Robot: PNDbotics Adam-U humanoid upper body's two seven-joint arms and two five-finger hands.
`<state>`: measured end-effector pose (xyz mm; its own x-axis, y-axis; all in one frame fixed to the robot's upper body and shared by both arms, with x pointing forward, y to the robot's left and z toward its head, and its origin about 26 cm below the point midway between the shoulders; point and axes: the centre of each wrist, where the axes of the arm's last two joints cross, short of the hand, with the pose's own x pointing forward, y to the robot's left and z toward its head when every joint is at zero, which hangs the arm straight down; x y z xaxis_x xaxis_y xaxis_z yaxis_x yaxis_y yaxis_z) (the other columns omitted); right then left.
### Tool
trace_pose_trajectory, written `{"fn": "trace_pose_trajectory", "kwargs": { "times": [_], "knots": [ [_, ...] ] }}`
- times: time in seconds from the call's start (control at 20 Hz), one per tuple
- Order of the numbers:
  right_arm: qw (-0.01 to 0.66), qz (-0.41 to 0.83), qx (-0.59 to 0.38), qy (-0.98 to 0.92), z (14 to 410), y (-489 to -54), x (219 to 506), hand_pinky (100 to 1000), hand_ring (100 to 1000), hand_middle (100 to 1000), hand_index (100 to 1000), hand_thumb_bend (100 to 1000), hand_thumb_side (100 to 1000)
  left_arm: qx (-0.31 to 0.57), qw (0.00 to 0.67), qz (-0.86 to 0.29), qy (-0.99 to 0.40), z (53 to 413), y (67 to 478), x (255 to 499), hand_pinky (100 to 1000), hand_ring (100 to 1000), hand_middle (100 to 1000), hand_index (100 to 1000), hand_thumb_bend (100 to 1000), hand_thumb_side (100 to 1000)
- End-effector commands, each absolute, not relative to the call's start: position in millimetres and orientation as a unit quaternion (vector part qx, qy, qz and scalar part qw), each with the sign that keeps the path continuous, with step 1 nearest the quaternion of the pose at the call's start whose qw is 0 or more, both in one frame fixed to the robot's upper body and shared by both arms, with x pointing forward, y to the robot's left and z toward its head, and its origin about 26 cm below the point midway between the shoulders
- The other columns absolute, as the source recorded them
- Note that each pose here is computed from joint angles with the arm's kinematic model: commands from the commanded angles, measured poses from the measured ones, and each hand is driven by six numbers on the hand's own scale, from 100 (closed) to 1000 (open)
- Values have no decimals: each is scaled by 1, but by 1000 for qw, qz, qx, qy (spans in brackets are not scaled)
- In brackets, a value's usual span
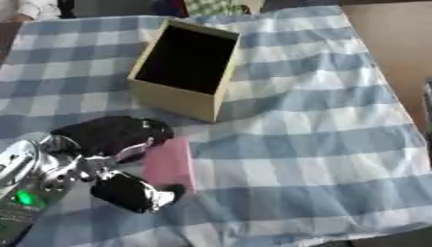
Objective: Pick up objects on the table and place them in the box.
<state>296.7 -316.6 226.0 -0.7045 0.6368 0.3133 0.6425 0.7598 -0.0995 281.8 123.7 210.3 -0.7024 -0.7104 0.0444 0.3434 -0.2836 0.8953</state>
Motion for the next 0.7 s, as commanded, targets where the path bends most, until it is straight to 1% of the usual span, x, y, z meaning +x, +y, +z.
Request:
{"fn": "trace_pose_trajectory", "kwargs": {
  "times": [0.05, 0.1, 0.2, 0.3, 0.35, 0.4, 0.45, 0.5, 0.55, 0.6, 0.7],
  "knots": [
    [153, -8, -350, -924, 234, -318, 294, 850, 678, 629, 737, 100, 996, 184, 352, -781, -482, 216, 127, 279, 656, 891, 981, 901, 349, 761],
    [153, -8, -349, -924, 234, -318, 294, 850, 677, 628, 737, 100, 996, 184, 354, -781, -481, 215, 127, 279, 654, 887, 977, 899, 345, 759],
    [154, -8, -349, -924, 234, -317, 294, 851, 677, 628, 738, 100, 995, 185, 358, -779, -480, 215, 127, 280, 638, 855, 906, 891, 321, 747],
    [154, -8, -349, -924, 234, -318, 294, 851, 678, 629, 738, 100, 995, 188, 362, -776, -482, 216, 128, 280, 607, 812, 836, 848, 303, 735],
    [154, -9, -349, -924, 233, -318, 294, 851, 678, 629, 738, 100, 995, 190, 362, -774, -483, 216, 128, 280, 566, 772, 796, 822, 284, 719],
    [154, -9, -349, -924, 233, -318, 294, 851, 678, 629, 738, 100, 996, 194, 361, -771, -488, 218, 128, 281, 474, 672, 710, 768, 220, 659],
    [155, -9, -349, -924, 233, -318, 294, 851, 678, 629, 738, 100, 996, 197, 360, -767, -494, 219, 128, 281, 474, 672, 710, 768, 220, 659],
    [155, -9, -350, -924, 233, -318, 294, 852, 678, 629, 738, 100, 995, 200, 358, -761, -502, 220, 128, 281, 320, 528, 567, 661, 100, 558],
    [155, -9, -350, -924, 233, -318, 294, 852, 678, 629, 738, 100, 996, 202, 358, -755, -511, 221, 129, 282, 256, 471, 516, 610, 100, 519],
    [155, -9, -350, -924, 233, -318, 294, 852, 678, 629, 738, 100, 996, 204, 357, -750, -518, 221, 129, 282, 237, 453, 501, 597, 100, 497],
    [155, -9, -350, -924, 233, -319, 294, 852, 678, 628, 737, 100, 995, 209, 355, -741, -530, 222, 130, 282, 228, 433, 482, 585, 100, 467]
  ]
}}
